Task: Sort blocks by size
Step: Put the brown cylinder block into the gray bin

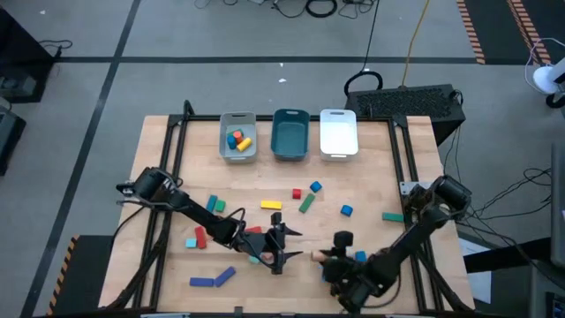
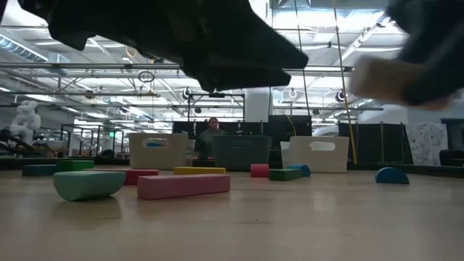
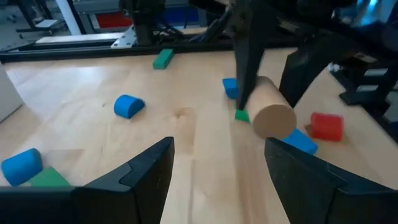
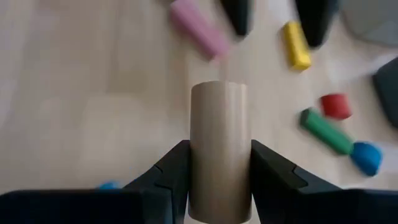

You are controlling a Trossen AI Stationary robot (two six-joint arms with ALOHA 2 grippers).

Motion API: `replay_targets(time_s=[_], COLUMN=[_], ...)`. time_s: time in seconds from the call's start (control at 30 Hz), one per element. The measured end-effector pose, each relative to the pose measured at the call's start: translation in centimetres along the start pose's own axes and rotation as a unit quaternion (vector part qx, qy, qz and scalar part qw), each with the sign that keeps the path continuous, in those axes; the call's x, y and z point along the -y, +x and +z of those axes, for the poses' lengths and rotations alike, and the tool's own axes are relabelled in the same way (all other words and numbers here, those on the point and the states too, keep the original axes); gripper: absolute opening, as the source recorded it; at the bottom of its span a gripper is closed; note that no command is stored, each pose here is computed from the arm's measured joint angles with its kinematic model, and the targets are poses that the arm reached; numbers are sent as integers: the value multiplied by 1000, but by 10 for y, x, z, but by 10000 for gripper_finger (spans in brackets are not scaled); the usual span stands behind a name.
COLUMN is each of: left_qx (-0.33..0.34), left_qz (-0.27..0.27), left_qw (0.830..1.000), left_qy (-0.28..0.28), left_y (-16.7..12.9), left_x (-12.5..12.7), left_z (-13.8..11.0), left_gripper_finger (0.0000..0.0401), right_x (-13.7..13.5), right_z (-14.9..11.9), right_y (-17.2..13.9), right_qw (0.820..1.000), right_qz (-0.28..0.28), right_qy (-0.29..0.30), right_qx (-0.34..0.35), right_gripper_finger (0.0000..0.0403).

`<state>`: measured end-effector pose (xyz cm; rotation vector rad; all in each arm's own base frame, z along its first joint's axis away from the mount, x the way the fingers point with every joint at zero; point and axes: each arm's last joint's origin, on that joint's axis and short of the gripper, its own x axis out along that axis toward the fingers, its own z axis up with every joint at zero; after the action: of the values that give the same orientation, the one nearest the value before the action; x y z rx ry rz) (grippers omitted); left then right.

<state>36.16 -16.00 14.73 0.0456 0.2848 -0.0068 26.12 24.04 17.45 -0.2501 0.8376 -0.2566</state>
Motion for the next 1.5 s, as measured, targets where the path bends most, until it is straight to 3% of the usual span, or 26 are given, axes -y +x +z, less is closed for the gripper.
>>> replay_targets(time_s=[0.3,0.57,0.83,0.97,1.27,1.5], left_qx=[19,24,24,23,24,26], left_qz=[7,4,6,6,7,10], left_qw=[1000,997,997,997,997,997], left_qy=[23,78,74,77,77,76], left_y=[2,2,2,2,3,2], left_x=[-4,-3,-5,-5,-7,-10], left_z=[4,5,6,5,6,10], left_gripper_finger=[253,253,251,231,137,136], right_x=[18,25,30,31,33,34], right_z=[14,25,34,35,37,37], right_y=[17,28,29,26,22,22], right_qw=[997,996,997,998,998,998], right_qz=[-65,-64,-48,-37,-34,-35], right_qy=[-31,-45,-38,-32,-12,-6], right_qx=[23,33,43,42,45,45], right_gripper_finger=[122,123,123,123,123,130])
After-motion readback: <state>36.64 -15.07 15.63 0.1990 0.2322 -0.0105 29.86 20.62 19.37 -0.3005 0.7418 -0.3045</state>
